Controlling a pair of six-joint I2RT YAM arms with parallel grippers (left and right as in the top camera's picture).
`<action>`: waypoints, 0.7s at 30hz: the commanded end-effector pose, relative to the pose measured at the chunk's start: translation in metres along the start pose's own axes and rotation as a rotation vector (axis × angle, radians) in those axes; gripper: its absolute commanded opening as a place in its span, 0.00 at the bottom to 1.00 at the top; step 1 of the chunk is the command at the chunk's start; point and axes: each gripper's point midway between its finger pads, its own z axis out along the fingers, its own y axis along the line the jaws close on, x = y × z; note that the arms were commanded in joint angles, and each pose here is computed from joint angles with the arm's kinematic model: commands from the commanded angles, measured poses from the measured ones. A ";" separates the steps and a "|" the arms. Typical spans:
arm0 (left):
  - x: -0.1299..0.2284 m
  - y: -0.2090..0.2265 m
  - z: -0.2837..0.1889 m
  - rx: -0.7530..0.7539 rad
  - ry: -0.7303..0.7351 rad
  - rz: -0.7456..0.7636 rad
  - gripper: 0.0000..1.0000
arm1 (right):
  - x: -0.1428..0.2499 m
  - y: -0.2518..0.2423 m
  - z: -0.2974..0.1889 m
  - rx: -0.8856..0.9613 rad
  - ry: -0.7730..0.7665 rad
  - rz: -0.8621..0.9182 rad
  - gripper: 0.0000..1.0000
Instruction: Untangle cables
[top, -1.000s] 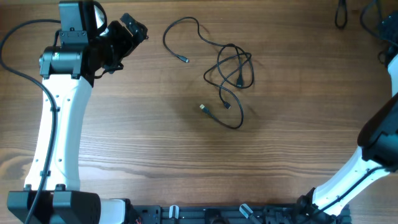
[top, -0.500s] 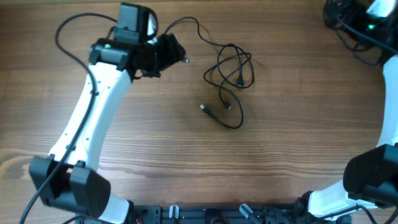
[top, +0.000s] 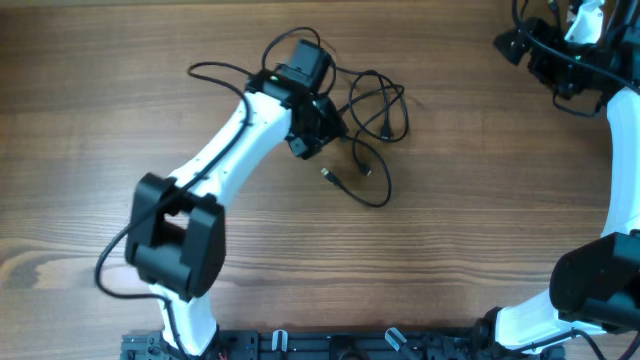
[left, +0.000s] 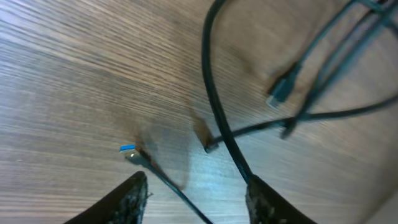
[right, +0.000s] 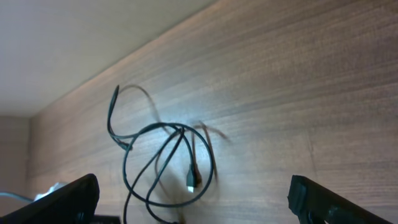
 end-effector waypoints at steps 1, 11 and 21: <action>-0.007 0.010 0.024 -0.049 -0.010 -0.040 0.47 | 0.005 -0.001 -0.001 0.017 0.017 -0.026 1.00; -0.028 0.003 0.030 -0.034 -0.113 -0.021 0.38 | 0.016 -0.002 -0.001 0.030 0.057 -0.024 1.00; -0.036 -0.010 0.028 0.042 -0.111 -0.007 0.65 | 0.018 -0.007 0.004 0.042 0.074 -0.038 1.00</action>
